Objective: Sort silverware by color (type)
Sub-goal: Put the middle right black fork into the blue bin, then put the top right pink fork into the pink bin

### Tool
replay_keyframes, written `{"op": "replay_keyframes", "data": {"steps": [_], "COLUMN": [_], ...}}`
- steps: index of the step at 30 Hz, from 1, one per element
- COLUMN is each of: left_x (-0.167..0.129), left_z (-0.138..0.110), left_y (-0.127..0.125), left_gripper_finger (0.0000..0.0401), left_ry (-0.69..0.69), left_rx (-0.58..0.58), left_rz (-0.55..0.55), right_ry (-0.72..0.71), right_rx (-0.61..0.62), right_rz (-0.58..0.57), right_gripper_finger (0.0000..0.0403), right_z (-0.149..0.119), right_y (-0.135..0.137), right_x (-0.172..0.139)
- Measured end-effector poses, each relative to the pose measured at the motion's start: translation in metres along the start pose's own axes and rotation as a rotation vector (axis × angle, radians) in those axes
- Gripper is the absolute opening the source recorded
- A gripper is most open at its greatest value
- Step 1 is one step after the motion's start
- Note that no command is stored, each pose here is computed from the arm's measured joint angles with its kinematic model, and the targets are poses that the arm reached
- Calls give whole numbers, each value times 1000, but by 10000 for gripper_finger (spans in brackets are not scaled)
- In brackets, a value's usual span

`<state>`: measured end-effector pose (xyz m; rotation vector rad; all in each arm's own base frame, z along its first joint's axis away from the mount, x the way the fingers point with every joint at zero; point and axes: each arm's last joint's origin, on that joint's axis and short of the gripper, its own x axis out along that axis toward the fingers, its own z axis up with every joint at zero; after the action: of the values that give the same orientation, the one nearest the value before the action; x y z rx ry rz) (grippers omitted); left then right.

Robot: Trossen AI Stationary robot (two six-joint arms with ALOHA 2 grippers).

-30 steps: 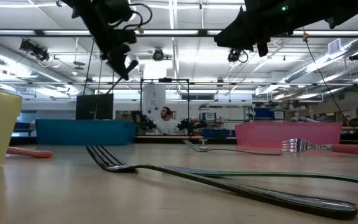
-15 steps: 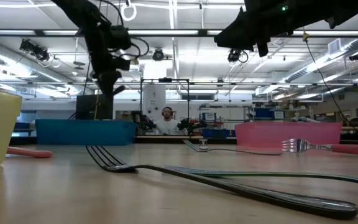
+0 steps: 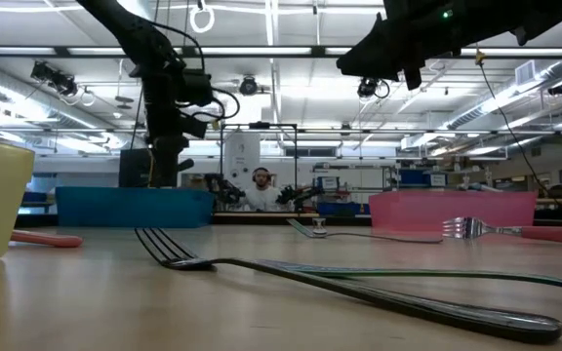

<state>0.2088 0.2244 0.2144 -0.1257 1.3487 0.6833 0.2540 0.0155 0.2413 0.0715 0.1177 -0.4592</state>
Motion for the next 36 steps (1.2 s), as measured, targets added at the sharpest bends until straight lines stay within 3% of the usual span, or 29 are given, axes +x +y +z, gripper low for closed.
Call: {"op": "replay_keyframes", "data": {"steps": [10,23,28,33,36], "left_x": [18,19,17,9,-2], "left_z": [1,2,4,8,11], "left_y": [-4,-6,-13,-30,-45], "left_gripper_finger": [16,89,96,96,96], "left_ry": [57,59,53,33,-3], "left_rx": [14,20,42,97,145], "left_rz": [-18,-20,-25,-38,-46], "right_ry": [0,0,7,122,239], "right_rx": [0,0,-4,-32,32], "right_rz": [0,0,-1,10,6], "right_gripper_finger": [104,104,104,104,104], "right_z": [0,0,-1,-9,-19], "right_y": [0,0,0,1,0], "right_x": [0,0,0,-9,-17]}}
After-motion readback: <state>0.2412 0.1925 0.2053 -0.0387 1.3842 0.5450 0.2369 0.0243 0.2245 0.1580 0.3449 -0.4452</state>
